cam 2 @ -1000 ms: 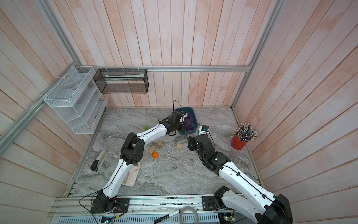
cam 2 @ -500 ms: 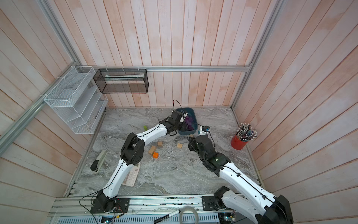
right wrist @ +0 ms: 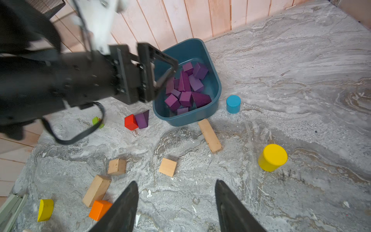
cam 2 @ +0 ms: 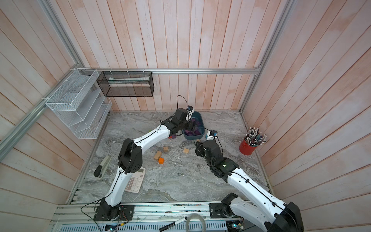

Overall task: Pick purple bricks into the storage bin
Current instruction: Place the building block in the storage box, then pick up the building block from the center of the board.

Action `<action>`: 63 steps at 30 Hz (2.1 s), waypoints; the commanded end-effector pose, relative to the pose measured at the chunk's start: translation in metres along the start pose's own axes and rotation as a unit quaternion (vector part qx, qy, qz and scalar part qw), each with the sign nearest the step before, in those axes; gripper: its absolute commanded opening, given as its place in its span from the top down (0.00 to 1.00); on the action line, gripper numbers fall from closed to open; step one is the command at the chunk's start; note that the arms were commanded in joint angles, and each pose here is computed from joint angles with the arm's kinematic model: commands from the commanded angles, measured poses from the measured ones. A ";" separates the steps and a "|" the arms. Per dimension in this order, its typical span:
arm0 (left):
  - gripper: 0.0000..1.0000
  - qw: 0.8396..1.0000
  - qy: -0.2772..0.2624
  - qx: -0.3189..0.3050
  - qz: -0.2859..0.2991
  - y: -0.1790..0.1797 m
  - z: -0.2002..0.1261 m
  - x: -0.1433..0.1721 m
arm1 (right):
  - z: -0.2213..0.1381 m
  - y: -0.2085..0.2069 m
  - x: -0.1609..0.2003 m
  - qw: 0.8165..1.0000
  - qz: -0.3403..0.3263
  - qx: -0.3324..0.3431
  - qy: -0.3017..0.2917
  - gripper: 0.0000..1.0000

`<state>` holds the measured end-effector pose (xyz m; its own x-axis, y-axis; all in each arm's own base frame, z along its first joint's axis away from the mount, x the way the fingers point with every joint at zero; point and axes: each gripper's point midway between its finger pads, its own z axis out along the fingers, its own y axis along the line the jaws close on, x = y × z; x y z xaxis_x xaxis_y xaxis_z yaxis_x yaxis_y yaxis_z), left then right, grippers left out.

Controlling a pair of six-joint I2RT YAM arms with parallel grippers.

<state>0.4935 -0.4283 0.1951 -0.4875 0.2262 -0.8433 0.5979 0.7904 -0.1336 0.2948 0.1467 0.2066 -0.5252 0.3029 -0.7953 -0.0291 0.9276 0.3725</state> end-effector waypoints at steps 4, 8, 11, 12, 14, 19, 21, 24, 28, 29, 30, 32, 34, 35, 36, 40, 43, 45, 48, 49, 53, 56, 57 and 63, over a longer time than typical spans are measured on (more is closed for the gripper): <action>0.21 0.999 -0.029 -0.023 -0.034 0.018 -0.057 -0.020 | -0.004 0.000 -0.010 1.000 0.003 0.001 -0.015 0.37; 0.21 0.996 -0.019 -0.043 -0.074 0.042 -0.081 -0.008 | -0.002 0.001 -0.008 1.000 0.000 0.000 -0.011 0.37; 0.21 0.992 -0.012 -0.063 -0.107 0.059 -0.100 0.005 | 0.003 0.005 -0.005 1.000 -0.006 -0.005 0.000 0.37; 0.21 0.991 -0.009 -0.068 -0.115 0.064 -0.108 0.009 | 0.006 0.008 -0.003 1.000 -0.007 -0.007 0.004 0.37; 0.21 0.988 -0.004 -0.084 -0.128 0.074 -0.123 0.017 | 0.012 0.013 -0.001 1.000 -0.011 -0.013 0.014 0.37; 0.21 0.983 0.020 -0.094 -0.157 0.089 -0.162 0.036 | 0.030 0.033 0.008 0.998 -0.029 -0.030 0.048 0.37; 0.21 0.979 0.038 -0.100 -0.171 0.098 -0.181 0.046 | 0.040 0.045 0.014 0.997 -0.038 -0.035 0.063 0.38; 0.20 0.973 0.064 -0.118 -0.185 0.114 -0.209 0.063 | 0.054 0.061 0.023 0.995 -0.050 -0.038 0.084 0.38; 0.20 0.967 0.082 -0.141 -0.196 0.128 -0.245 0.084 | 0.073 0.085 0.032 0.991 -0.065 -0.037 0.110 0.39; 0.20 0.966 0.083 -0.145 -0.198 0.130 -0.254 0.088 | 0.079 0.091 0.034 0.990 -0.069 -0.036 0.117 0.39; 0.20 0.964 0.085 -0.150 -0.203 0.133 -0.261 0.093 | 0.085 0.097 0.036 0.989 -0.073 -0.034 0.123 0.39; 0.20 0.962 0.086 -0.153 -0.208 0.135 -0.271 0.102 | 0.096 0.103 0.041 0.987 -0.079 -0.026 0.135 0.40; 0.20 0.961 0.084 -0.152 -0.214 0.135 -0.278 0.110 | 0.107 0.109 0.045 0.986 -0.083 -0.017 0.147 0.40; 0.20 0.962 0.084 -0.150 -0.214 0.135 -0.280 0.115 | 0.113 0.113 0.046 0.984 -0.086 -0.013 0.153 0.40; 0.20 0.962 0.083 -0.149 -0.213 0.134 -0.281 0.119 | 0.119 0.115 0.047 0.983 -0.089 -0.007 0.158 0.40; 0.20 0.962 0.081 -0.150 -0.212 0.135 -0.282 0.133 | 0.138 0.121 0.047 0.981 -0.102 0.014 0.167 0.40; 0.20 0.964 0.087 -0.145 -0.207 0.133 -0.279 0.144 | 0.153 0.126 0.047 0.979 -0.109 0.027 0.170 0.40; 0.20 0.964 0.084 -0.146 -0.205 0.134 -0.279 0.147 | 0.162 0.127 0.048 0.978 -0.110 0.037 0.172 0.40; 0.20 0.965 0.074 -0.147 -0.204 0.136 -0.280 0.148 | 0.176 0.127 0.052 0.977 -0.113 0.050 0.176 0.41; 0.20 0.966 0.073 -0.147 -0.202 0.136 -0.280 0.148 | 0.181 0.127 0.052 0.976 -0.114 0.055 0.176 0.42; 0.20 0.966 0.078 -0.159 -0.188 0.141 -0.280 0.151 | 0.198 0.123 0.055 0.974 -0.117 0.069 0.183 0.44; 0.20 0.966 0.081 -0.165 -0.184 0.144 -0.280 0.154 | 0.209 0.120 0.055 0.972 -0.121 0.075 0.185 0.47; 0.20 0.966 0.081 -0.165 -0.181 0.144 -0.280 0.155 | 0.213 0.118 0.054 0.972 -0.121 0.080 0.184 0.47; 0.20 0.967 0.081 -0.161 -0.180 0.145 -0.278 0.157 | 0.231 0.110 0.054 0.972 -0.117 0.088 0.186 0.50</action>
<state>0.3240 -0.1211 0.1858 -0.7543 -0.0432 -0.6551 0.1390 0.9647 -0.2236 0.4523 0.3214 0.0972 -0.7918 0.0235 -0.6103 -0.0655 0.9902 0.1230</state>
